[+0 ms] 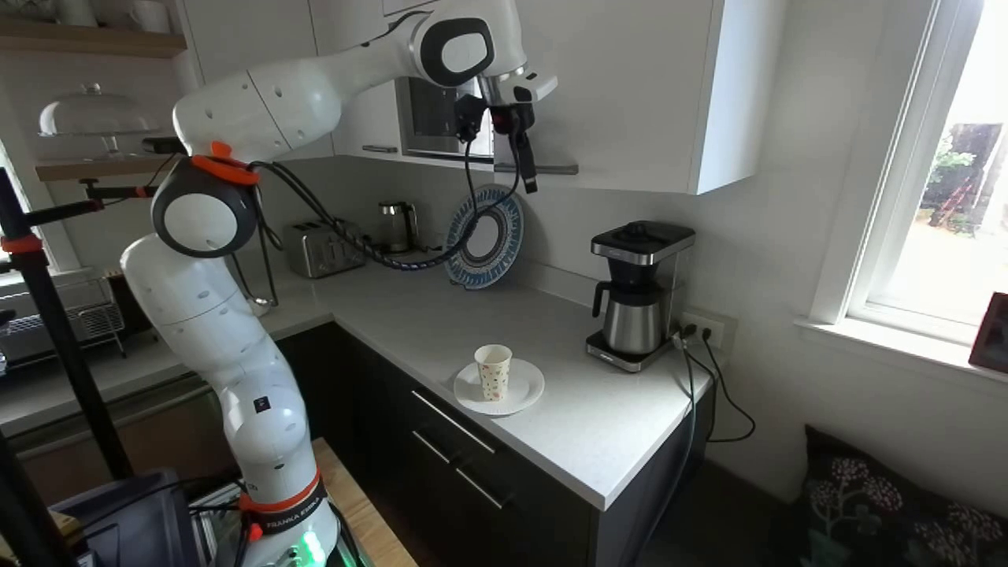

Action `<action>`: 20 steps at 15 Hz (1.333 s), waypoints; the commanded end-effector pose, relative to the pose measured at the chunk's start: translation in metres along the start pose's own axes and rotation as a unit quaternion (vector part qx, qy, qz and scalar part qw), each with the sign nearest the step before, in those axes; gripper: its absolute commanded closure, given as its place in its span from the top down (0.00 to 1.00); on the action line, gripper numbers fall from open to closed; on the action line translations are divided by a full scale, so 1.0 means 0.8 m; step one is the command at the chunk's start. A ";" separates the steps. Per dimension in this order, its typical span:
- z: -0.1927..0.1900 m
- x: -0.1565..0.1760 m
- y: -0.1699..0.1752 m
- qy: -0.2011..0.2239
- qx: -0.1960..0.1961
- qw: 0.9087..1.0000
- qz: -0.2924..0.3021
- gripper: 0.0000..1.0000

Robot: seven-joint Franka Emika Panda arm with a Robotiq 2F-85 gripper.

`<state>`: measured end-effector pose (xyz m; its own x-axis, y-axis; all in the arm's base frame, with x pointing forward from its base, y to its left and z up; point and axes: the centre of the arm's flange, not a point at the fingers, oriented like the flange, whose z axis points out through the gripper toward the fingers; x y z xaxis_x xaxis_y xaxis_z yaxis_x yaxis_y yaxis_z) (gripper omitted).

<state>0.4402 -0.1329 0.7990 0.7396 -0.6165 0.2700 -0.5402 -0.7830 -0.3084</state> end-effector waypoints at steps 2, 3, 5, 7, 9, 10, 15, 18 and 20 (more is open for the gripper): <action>0.017 0.018 0.072 -0.012 -0.031 0.999 -0.035 1.00; 0.019 0.018 0.076 -0.014 -0.027 0.999 -0.044 1.00; 0.029 0.018 0.081 -0.021 -0.029 0.997 -0.061 1.00; 0.030 0.019 0.092 -0.020 -0.031 0.997 -0.067 1.00; 0.025 0.018 0.105 -0.020 -0.036 0.997 -0.069 1.00; 0.023 0.017 0.113 -0.020 -0.039 0.997 -0.067 1.00; 0.017 -0.002 0.163 -0.026 -0.052 0.997 -0.053 1.00; 0.007 -0.008 0.200 -0.015 -0.066 0.997 -0.037 1.00; -0.001 -0.010 0.220 -0.003 -0.070 0.997 -0.023 1.00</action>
<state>0.3447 -0.2298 0.7939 0.7661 -0.5612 0.3133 -0.4963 -0.8262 -0.2664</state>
